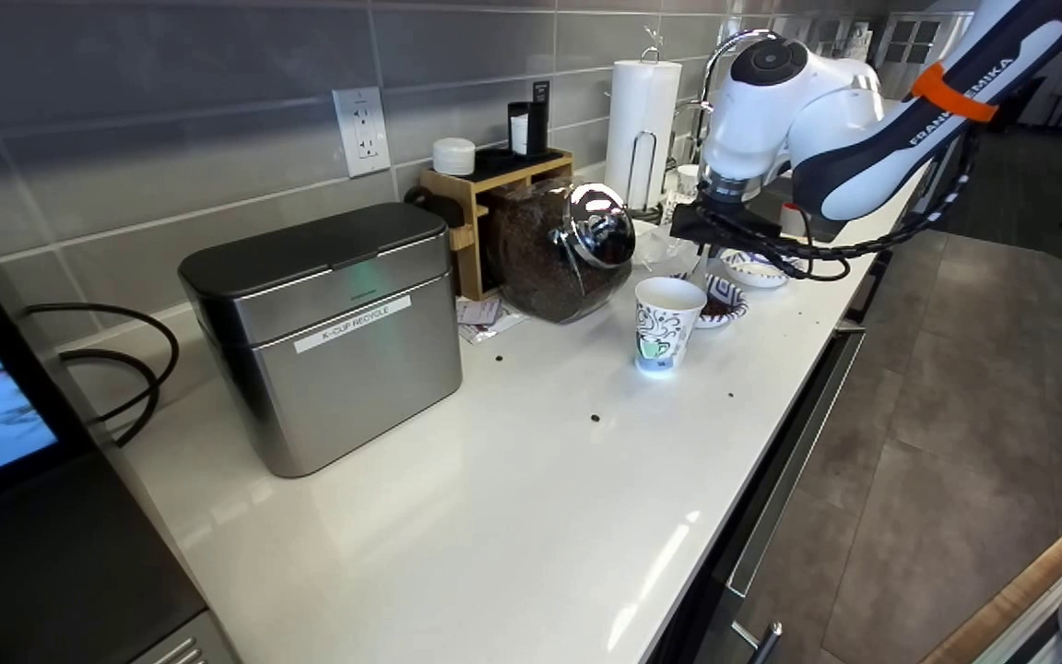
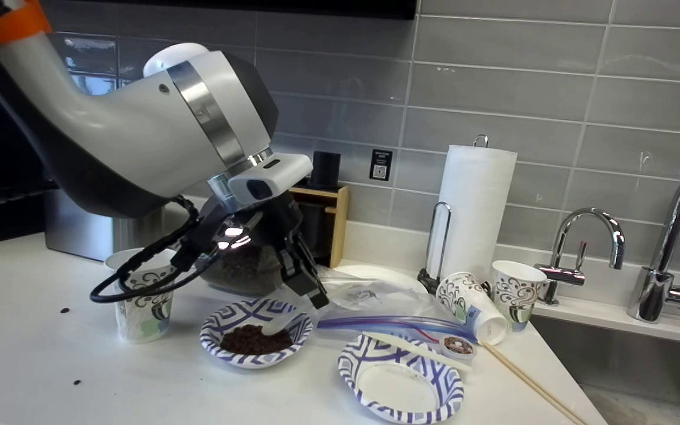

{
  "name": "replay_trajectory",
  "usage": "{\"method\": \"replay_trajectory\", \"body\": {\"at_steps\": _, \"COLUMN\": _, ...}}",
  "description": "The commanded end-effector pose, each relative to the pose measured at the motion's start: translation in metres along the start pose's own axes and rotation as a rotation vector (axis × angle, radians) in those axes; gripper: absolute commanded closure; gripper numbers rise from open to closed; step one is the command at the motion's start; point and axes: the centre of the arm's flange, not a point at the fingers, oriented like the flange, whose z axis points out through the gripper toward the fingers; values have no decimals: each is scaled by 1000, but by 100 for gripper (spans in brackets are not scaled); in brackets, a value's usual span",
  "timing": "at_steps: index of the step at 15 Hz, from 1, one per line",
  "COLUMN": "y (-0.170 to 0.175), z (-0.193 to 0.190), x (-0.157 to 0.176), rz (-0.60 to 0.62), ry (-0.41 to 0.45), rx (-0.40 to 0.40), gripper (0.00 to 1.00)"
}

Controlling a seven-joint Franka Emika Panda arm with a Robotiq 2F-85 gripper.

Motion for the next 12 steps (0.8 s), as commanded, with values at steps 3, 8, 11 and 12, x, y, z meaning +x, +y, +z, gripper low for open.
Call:
{"method": "replay_trajectory", "body": {"at_steps": 3, "y": -11, "z": 6, "x": -13, "rz": -1, "ry": 78, "rx": -61, "gripper": 97}}
{"method": "replay_trajectory", "body": {"at_steps": 8, "y": -17, "z": 11, "x": -27, "rz": -12, "ry": 112, "rx": -91, "gripper": 97}}
{"method": "replay_trajectory", "body": {"at_steps": 11, "y": -18, "z": 16, "x": -34, "rz": -10, "ry": 127, "rx": -108, "gripper": 97}}
{"method": "replay_trajectory", "body": {"at_steps": 12, "y": -19, "z": 17, "x": -35, "rz": -8, "ry": 127, "rx": -113, "gripper": 97}}
